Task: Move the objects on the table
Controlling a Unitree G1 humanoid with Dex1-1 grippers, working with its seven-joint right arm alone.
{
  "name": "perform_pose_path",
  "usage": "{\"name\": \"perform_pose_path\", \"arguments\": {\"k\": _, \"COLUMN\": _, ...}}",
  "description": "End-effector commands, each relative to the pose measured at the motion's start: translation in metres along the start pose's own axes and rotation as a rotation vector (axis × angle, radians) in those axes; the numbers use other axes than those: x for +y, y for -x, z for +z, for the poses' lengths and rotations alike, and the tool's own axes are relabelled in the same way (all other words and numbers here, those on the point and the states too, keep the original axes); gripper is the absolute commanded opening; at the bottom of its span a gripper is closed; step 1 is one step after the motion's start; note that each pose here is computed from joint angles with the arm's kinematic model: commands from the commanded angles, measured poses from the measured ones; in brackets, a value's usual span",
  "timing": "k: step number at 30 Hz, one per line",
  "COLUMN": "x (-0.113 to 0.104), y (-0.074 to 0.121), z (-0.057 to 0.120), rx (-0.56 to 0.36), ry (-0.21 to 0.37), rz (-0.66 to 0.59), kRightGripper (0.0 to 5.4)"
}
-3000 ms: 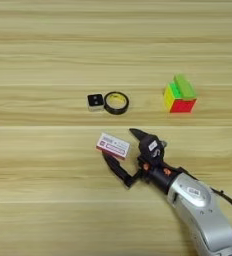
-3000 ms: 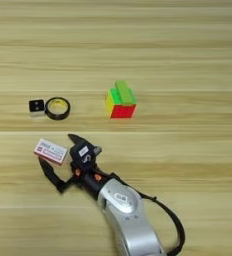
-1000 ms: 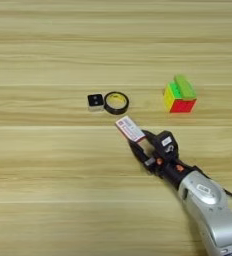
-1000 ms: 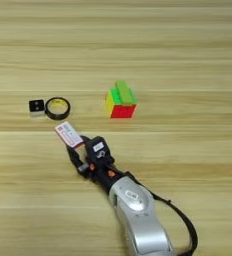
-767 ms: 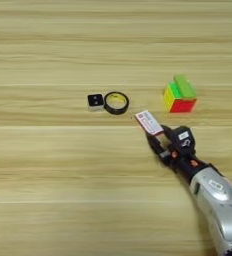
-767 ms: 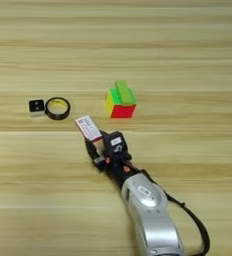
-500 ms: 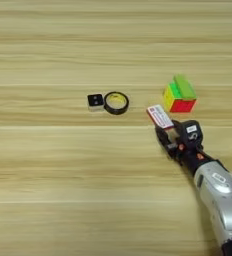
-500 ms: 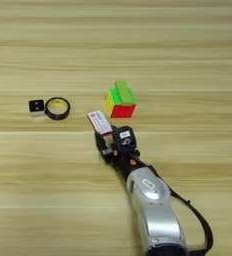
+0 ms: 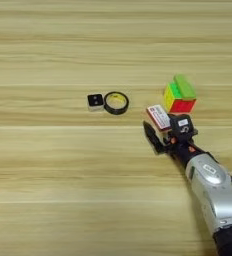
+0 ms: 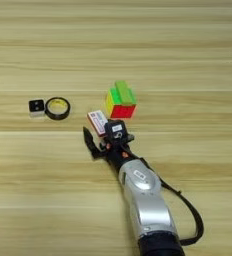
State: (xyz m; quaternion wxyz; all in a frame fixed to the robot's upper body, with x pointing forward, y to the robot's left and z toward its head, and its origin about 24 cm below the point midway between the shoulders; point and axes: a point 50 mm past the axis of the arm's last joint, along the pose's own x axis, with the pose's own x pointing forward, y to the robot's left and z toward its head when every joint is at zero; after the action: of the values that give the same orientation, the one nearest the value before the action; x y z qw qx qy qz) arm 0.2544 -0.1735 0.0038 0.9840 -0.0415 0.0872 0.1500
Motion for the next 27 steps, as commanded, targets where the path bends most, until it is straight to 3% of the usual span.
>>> {"name": "perform_pose_path", "arguments": {"k": 1, "x": 0.003, "y": -0.003, "z": 0.025, "rx": -0.100, "ry": 0.044, "rz": 0.011, "kRightGripper": 4.54}}
{"name": "perform_pose_path", "arguments": {"k": 9, "x": 0.030, "y": 0.009, "z": 0.052, "rx": -0.220, "ry": 0.083, "rz": 0.106, "kRightGripper": 5.35}}
{"name": "perform_pose_path", "arguments": {"k": 13, "x": 0.039, "y": 0.010, "z": 0.058, "rx": -0.241, "ry": 0.090, "rz": 0.139, "kRightGripper": 5.35}}
{"name": "perform_pose_path", "arguments": {"k": 20, "x": 0.061, "y": 0.000, "z": 0.056, "rx": -0.220, "ry": 0.090, "rz": 0.222, "kRightGripper": 5.35}}
{"name": "perform_pose_path", "arguments": {"k": 27, "x": 0.063, "y": -0.023, "z": 0.051, "rx": -0.170, "ry": 0.057, "rz": 0.193, "kRightGripper": 5.35}}
